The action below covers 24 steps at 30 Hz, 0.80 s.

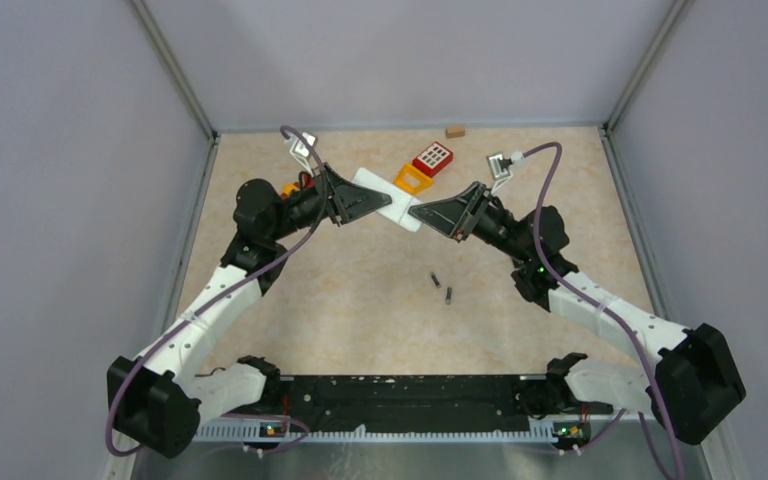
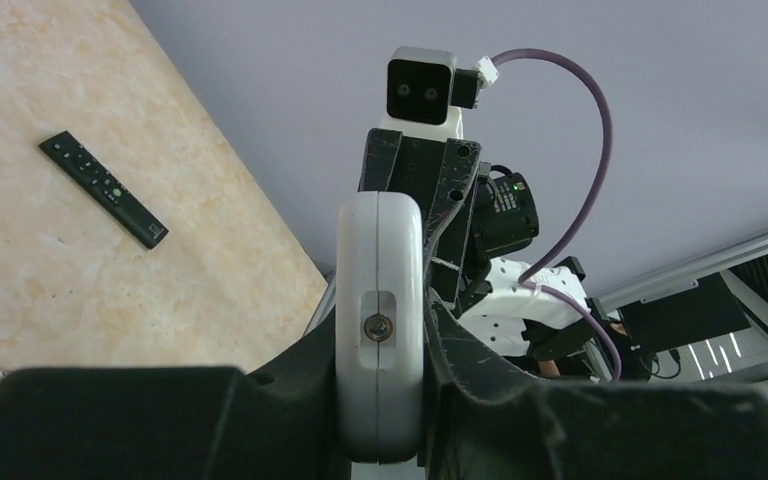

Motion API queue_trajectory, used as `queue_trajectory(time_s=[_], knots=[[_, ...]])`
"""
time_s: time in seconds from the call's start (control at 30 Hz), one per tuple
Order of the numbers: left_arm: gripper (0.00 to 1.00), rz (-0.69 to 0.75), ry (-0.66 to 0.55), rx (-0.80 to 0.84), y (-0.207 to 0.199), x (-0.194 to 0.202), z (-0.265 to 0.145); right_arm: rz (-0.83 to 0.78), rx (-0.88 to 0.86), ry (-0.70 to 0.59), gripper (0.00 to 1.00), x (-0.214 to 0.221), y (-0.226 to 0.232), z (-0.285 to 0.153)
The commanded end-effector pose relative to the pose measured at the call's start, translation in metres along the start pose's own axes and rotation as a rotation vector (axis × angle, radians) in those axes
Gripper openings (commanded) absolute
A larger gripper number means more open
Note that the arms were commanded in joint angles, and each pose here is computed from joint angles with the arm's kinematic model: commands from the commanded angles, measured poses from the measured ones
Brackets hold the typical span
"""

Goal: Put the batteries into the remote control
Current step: Remove the battery cover from the remote control.

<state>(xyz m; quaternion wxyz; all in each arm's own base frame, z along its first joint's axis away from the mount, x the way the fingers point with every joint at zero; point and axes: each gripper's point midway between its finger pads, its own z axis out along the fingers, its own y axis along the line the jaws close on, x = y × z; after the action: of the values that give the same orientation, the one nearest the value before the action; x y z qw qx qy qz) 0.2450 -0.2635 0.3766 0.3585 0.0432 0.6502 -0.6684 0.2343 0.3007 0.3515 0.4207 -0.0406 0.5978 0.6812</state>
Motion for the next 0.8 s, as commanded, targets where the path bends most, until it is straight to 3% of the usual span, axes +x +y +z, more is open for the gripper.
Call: queue_trajectory(time_s=[0.0, 0.07, 0.13, 0.23, 0.37, 0.63, 0.77], knots=[[0.00, 0.063, -0.025, 0.148, -0.055, -0.017, -0.006, -0.081, -0.049, 0.079, 0.05, 0.015, -0.001, -0.006], [0.00, 0.051, -0.015, 0.170, -0.059, -0.017, -0.007, -0.083, -0.069, 0.084, 0.03, 0.015, 0.002, -0.006], [0.00, 0.040, -0.010, 0.180, -0.060, -0.017, -0.007, -0.077, -0.082, 0.076, 0.08, 0.013, 0.004, -0.006], [0.00, 0.077, -0.022, 0.178, -0.057, -0.017, -0.007, -0.022, -0.025, 0.044, 0.32, 0.006, -0.003, -0.001], [0.00, 0.139, -0.062, 0.148, -0.049, -0.020, -0.008, 0.104, 0.138, 0.037, 0.43, 0.004, -0.029, 0.004], [0.00, 0.213, -0.099, 0.048, -0.033, -0.027, -0.009, 0.200, 0.291, 0.079, 0.44, 0.013, -0.049, -0.002], [0.00, 0.248, -0.103, 0.014, -0.030, -0.029, -0.010, 0.226, 0.274, 0.104, 0.40, 0.014, -0.040, 0.000]])
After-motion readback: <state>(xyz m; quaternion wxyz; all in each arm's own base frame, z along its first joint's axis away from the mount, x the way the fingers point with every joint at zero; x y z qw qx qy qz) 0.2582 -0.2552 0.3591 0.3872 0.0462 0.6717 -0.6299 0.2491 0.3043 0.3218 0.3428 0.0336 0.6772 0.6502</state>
